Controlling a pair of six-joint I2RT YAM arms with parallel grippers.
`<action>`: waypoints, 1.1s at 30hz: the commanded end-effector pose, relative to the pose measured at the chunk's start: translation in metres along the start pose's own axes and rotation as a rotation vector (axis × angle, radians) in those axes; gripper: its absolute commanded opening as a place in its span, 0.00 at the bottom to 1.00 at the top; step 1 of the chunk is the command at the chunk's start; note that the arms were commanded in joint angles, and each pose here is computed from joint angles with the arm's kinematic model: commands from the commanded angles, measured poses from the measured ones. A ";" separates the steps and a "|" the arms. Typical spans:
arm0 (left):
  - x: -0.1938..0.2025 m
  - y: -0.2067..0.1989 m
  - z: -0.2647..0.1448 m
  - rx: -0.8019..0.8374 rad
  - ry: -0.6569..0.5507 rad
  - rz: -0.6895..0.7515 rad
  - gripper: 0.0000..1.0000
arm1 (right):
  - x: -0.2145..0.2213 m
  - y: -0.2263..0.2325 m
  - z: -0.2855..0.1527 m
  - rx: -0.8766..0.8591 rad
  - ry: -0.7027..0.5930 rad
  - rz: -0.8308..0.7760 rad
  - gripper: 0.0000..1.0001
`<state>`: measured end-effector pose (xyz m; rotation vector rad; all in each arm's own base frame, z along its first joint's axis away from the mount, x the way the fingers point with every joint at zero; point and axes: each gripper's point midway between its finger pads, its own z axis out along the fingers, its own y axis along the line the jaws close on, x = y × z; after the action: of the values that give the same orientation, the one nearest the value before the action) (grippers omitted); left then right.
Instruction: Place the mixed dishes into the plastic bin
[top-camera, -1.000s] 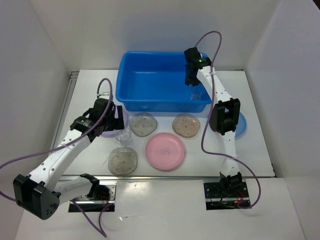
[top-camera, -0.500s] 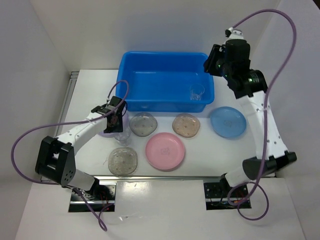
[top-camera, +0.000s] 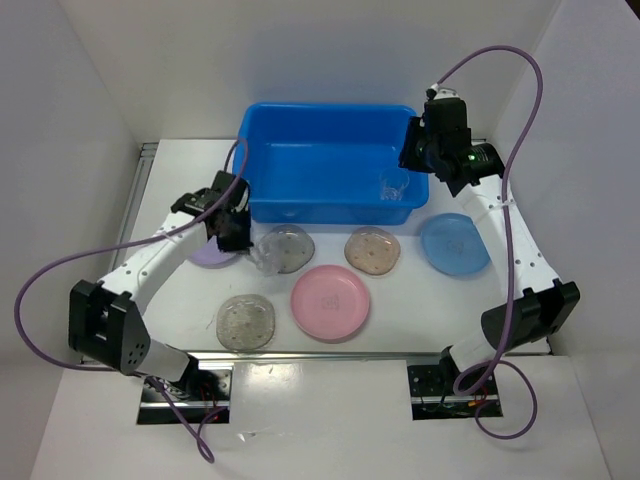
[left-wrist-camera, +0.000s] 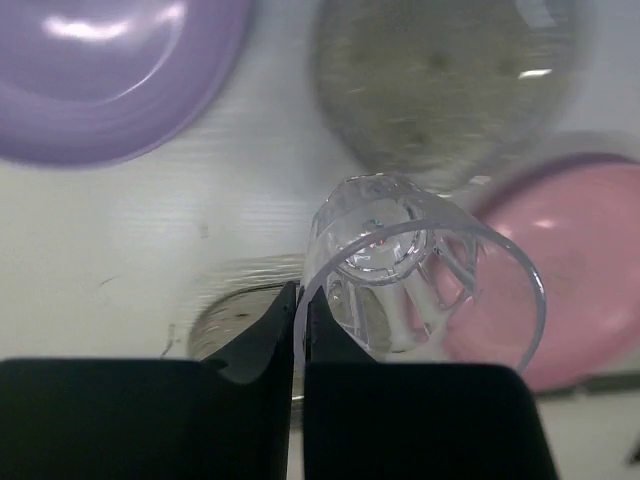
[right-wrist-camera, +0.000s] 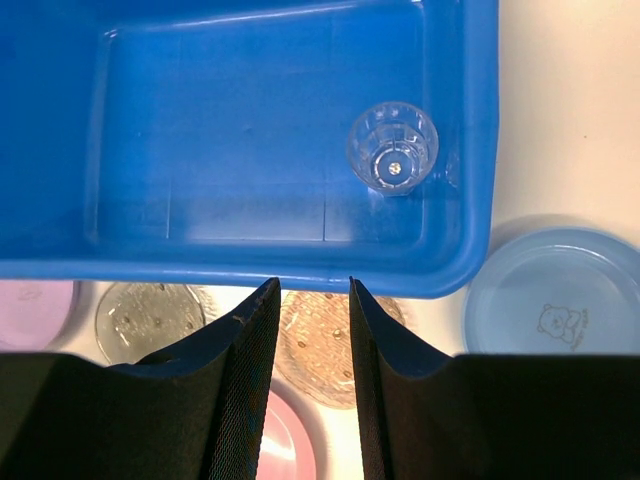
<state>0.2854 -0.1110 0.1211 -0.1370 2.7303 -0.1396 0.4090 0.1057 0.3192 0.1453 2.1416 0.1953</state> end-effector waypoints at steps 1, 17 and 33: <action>-0.036 -0.074 -0.086 0.387 -0.124 0.113 0.00 | -0.019 0.007 -0.010 -0.022 -0.067 -0.004 0.40; -0.245 -0.107 -0.054 0.156 -0.524 0.033 0.00 | -0.005 0.011 -0.014 -0.077 -0.052 -0.006 0.40; -0.220 -0.028 0.072 -0.349 -0.356 0.114 0.03 | 0.048 -0.001 -0.005 -0.057 0.064 -0.003 0.40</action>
<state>0.5159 -0.1334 0.1449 -0.0976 2.3975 0.2614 0.3810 0.1092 0.2631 0.1086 2.2661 0.2267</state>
